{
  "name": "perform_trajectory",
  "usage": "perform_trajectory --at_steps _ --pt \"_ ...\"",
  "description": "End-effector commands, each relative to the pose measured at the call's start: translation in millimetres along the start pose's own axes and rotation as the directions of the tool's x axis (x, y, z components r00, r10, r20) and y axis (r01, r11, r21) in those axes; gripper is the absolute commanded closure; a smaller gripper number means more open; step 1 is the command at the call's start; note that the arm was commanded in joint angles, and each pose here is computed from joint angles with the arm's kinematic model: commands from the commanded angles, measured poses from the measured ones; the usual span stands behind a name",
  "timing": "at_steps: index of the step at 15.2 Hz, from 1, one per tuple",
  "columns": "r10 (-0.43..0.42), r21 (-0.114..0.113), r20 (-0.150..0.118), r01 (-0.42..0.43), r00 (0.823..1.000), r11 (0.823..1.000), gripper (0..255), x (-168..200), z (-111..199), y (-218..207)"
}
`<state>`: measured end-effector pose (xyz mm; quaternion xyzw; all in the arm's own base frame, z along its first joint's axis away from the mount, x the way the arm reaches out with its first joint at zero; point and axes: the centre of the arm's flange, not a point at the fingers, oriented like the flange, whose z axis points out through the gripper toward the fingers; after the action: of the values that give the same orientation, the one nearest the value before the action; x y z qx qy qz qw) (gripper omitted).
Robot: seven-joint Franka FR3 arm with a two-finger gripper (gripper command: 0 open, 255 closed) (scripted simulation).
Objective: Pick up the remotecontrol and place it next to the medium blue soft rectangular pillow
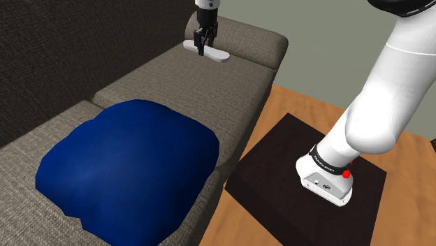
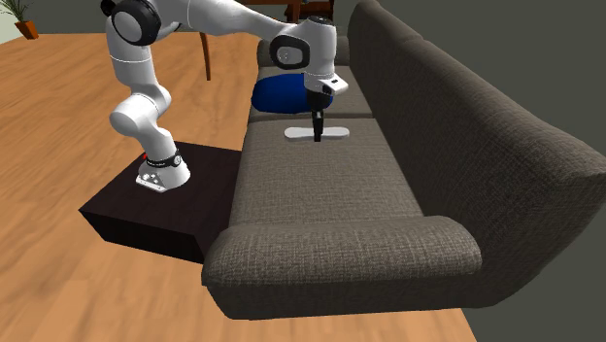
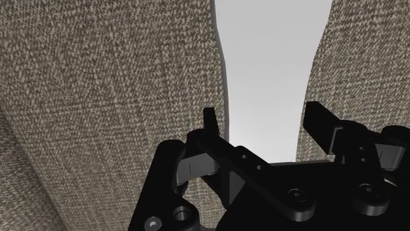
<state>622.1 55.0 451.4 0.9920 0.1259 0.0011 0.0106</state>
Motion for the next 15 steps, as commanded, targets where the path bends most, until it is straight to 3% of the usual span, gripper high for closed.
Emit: perform_trajectory --at_steps 1,11,15 --pt "0.0 0.0 0.0 0.0 1.0 1.0 255 0 -11 0" --pt "0.0 0.0 0.0 0.0 1.0 1.0 255 0 -60 1" --pt "0.0 0.0 0.0 0.0 1.0 1.0 255 -38 -61 -35"
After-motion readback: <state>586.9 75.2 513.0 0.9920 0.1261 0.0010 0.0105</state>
